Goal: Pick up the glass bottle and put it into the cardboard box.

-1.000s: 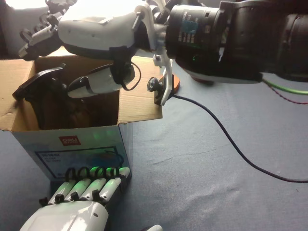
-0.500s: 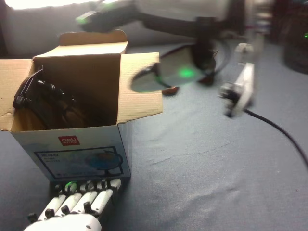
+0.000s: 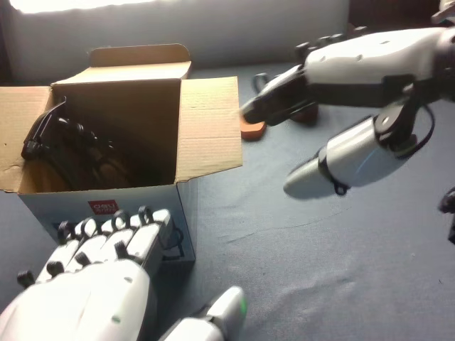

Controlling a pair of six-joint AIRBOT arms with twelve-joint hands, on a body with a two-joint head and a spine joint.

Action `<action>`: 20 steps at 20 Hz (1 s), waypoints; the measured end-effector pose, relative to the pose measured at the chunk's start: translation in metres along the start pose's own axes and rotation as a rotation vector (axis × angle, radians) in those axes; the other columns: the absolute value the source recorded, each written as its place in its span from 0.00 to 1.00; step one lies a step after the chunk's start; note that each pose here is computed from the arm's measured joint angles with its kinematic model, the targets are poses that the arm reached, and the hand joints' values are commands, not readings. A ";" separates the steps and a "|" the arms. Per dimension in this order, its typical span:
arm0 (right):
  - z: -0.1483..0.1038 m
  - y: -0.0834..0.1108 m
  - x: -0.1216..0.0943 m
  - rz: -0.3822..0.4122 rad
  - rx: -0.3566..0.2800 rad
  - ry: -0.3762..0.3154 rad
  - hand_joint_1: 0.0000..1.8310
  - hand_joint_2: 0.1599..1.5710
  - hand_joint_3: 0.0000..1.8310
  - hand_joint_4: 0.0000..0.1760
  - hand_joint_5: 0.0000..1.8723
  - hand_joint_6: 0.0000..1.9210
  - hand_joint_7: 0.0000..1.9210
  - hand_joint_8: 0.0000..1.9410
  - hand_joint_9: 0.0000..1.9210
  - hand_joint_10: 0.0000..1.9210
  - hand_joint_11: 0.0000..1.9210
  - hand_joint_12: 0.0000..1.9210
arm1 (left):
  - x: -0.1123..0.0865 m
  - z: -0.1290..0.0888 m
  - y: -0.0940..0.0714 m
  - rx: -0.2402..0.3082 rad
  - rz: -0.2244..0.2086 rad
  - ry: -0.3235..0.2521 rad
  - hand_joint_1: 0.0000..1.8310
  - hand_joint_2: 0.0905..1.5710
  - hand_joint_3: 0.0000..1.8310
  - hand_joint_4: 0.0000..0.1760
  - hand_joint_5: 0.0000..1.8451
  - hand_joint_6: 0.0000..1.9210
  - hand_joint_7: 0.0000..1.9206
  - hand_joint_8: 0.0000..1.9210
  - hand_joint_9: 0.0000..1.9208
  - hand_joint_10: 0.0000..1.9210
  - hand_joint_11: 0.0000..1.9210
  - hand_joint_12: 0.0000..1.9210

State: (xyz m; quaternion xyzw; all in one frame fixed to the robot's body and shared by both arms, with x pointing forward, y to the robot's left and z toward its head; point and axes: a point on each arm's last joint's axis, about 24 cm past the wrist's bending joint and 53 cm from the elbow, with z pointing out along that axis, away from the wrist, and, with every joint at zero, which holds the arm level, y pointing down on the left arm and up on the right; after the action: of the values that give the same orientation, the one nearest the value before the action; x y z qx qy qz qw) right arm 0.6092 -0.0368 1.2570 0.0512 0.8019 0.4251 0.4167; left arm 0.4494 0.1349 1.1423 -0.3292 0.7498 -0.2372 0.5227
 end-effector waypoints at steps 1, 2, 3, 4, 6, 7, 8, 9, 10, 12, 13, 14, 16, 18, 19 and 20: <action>-0.003 -0.008 -0.007 0.014 0.020 -0.036 0.28 0.69 0.01 0.00 0.24 0.02 0.28 0.01 0.24 0.06 0.00 0.65 | -0.002 0.001 -0.004 -0.007 -0.004 -0.005 0.07 0.76 0.00 0.00 0.07 0.00 0.07 0.00 0.04 0.00 0.00 0.00; -0.005 -0.013 -0.013 0.007 0.035 -0.080 0.25 0.70 0.01 0.00 0.26 0.02 0.30 0.01 0.25 0.07 0.00 0.70 | -0.005 0.002 -0.009 -0.015 0.002 -0.009 0.07 0.75 0.00 0.00 0.09 0.00 0.09 0.01 0.06 0.00 0.00 0.07; -0.007 -0.016 -0.016 -0.002 0.049 -0.115 0.23 0.72 0.01 0.00 0.28 0.03 0.32 0.02 0.28 0.09 0.00 0.76 | -0.007 0.003 -0.013 -0.018 0.005 -0.010 0.08 0.75 0.00 0.00 0.12 0.00 0.12 0.01 0.09 0.00 0.00 0.14; -0.009 -0.014 -0.018 -0.021 0.050 -0.154 0.22 0.74 0.00 0.00 0.35 0.04 0.39 0.01 0.31 0.23 0.05 0.82 | -0.011 0.003 -0.020 -0.012 0.001 -0.017 0.09 0.76 0.00 0.00 0.16 0.01 0.21 0.01 0.16 0.02 0.00 0.34; -0.014 0.002 -0.015 -0.030 0.010 -0.192 0.22 0.75 0.00 0.00 0.42 0.14 0.48 0.04 0.30 0.49 0.12 0.86 | -0.015 0.004 -0.029 -0.007 -0.010 -0.025 0.09 0.78 0.00 0.00 0.31 0.04 0.39 0.04 0.33 0.08 0.01 0.68; -0.016 0.009 -0.009 -0.014 -0.009 -0.190 0.22 0.75 0.00 0.00 0.43 0.27 0.52 0.09 0.32 0.57 0.16 0.88 | -0.019 0.006 -0.032 -0.011 -0.008 -0.036 0.10 0.80 0.00 0.00 0.38 0.05 0.46 0.08 0.35 0.24 0.05 0.75; -0.017 0.011 -0.004 -0.005 -0.014 -0.184 0.22 0.76 0.00 0.00 0.43 0.40 0.52 0.21 0.34 0.64 0.19 0.92 | -0.023 0.008 -0.036 -0.007 -0.008 -0.048 0.14 0.80 0.00 0.00 0.43 0.09 0.49 0.22 0.35 0.46 0.10 0.82; -0.017 0.011 0.004 0.017 -0.014 -0.172 0.22 0.76 0.00 0.00 0.43 0.40 0.52 0.21 0.34 0.64 0.19 0.92 | -0.027 0.009 -0.040 0.000 -0.017 -0.061 0.14 0.80 0.00 0.00 0.43 0.09 0.49 0.22 0.35 0.46 0.10 0.82; -0.018 0.011 0.006 0.025 -0.010 -0.171 0.23 0.76 0.00 0.00 0.42 0.54 0.50 0.39 0.36 0.73 0.25 0.98 | -0.030 0.011 -0.043 0.008 -0.025 -0.070 0.19 0.80 0.00 0.00 0.43 0.27 0.48 0.45 0.36 0.67 0.18 0.92; -0.020 0.011 0.007 0.025 -0.006 -0.185 0.24 0.80 0.01 0.00 0.47 0.72 0.50 0.70 0.43 0.93 0.40 1.00 | -0.032 0.014 -0.048 0.020 -0.036 -0.077 0.22 0.85 0.01 0.00 0.37 0.76 0.44 0.83 0.39 0.96 0.32 1.00; -0.021 0.013 0.006 0.013 -0.009 -0.197 0.30 0.84 0.01 0.00 0.54 0.82 0.58 0.81 0.54 0.99 0.52 1.00 | -0.032 0.017 -0.049 0.022 -0.036 -0.077 0.25 0.89 0.01 0.00 0.40 0.93 0.46 0.98 0.45 1.00 0.42 1.00; -0.021 0.014 0.007 0.019 -0.013 -0.196 0.30 0.84 0.01 0.00 0.54 0.82 0.58 0.81 0.54 0.99 0.52 1.00 | -0.033 0.019 -0.049 0.023 -0.039 -0.078 0.25 0.89 0.01 0.00 0.40 0.93 0.46 0.98 0.45 1.00 0.42 1.00; -0.020 0.016 0.013 0.016 -0.020 -0.184 0.45 0.87 0.01 0.00 0.58 0.95 0.66 0.90 0.67 1.00 0.65 1.00 | -0.037 0.025 -0.058 0.056 -0.051 -0.092 0.34 0.92 0.01 0.00 0.55 1.00 0.60 1.00 0.63 1.00 0.60 1.00; -0.020 0.015 0.015 0.013 -0.020 -0.179 0.49 0.88 0.02 0.00 0.58 0.98 0.67 0.95 0.69 1.00 0.67 1.00 | -0.035 0.029 -0.067 0.093 -0.070 -0.081 0.43 0.93 0.01 0.00 0.58 1.00 0.63 1.00 0.67 1.00 0.65 1.00; -0.020 0.015 0.015 0.013 -0.020 -0.179 0.49 0.88 0.02 0.00 0.58 0.98 0.67 0.95 0.69 1.00 0.67 1.00 | -0.034 0.029 -0.071 0.104 -0.074 -0.074 0.43 0.93 0.01 0.00 0.58 1.00 0.63 1.00 0.67 1.00 0.65 1.00; -0.020 0.015 0.015 0.014 -0.019 -0.179 0.50 0.88 0.02 0.00 0.58 0.98 0.66 0.96 0.69 1.00 0.67 1.00 | -0.034 0.028 -0.076 0.118 -0.080 -0.070 0.46 0.91 0.00 0.00 0.57 1.00 0.63 1.00 0.67 1.00 0.67 1.00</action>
State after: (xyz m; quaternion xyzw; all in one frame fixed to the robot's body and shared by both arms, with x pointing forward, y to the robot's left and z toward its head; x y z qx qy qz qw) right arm 0.5815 -0.0334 1.2638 0.0903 0.7570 0.4293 0.4842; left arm 0.5028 0.1088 1.2076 -0.3355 0.7022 -0.2899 0.5571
